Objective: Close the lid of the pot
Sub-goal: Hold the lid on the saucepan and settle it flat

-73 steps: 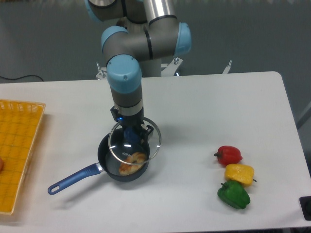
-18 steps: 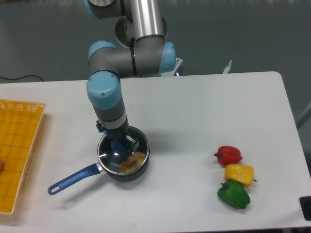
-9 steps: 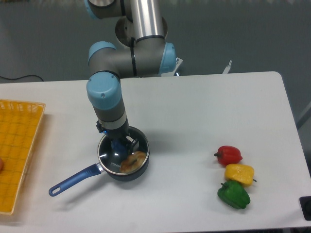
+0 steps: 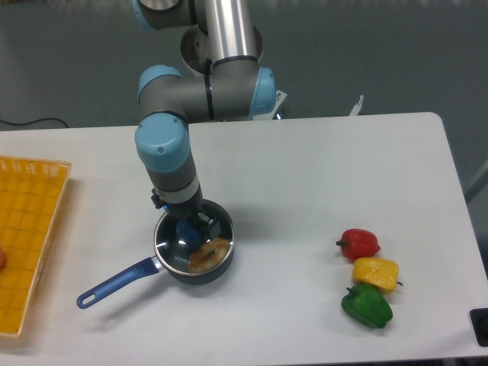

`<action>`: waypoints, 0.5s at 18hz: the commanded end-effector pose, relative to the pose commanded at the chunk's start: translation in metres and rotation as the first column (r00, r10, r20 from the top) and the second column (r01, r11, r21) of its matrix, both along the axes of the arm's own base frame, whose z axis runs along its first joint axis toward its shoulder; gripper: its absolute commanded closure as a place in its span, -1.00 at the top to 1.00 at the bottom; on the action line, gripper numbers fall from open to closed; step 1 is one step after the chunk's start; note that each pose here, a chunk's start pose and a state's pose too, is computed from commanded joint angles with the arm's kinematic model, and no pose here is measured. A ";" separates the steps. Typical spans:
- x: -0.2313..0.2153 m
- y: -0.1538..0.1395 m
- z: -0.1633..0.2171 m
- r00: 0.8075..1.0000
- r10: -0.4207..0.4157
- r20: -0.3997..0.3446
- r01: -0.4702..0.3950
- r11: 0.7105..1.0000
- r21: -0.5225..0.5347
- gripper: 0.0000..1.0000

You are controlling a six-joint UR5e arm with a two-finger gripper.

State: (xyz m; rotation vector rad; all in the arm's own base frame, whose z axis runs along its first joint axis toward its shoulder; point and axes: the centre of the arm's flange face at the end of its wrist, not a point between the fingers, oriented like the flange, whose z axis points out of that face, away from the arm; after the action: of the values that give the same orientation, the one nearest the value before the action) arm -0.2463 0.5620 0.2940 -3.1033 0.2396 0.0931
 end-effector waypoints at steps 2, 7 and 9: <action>0.000 0.000 0.002 1.000 -0.002 -0.003 0.002 1.000 0.004 0.92; -0.008 -0.001 0.032 0.999 -0.004 -0.048 0.005 0.999 0.034 0.98; -0.011 -0.002 0.042 0.998 -0.003 -0.056 0.006 0.999 0.045 0.98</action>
State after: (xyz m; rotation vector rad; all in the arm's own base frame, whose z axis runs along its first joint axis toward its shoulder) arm -0.2572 0.5600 0.3356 -3.0581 0.2424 0.1835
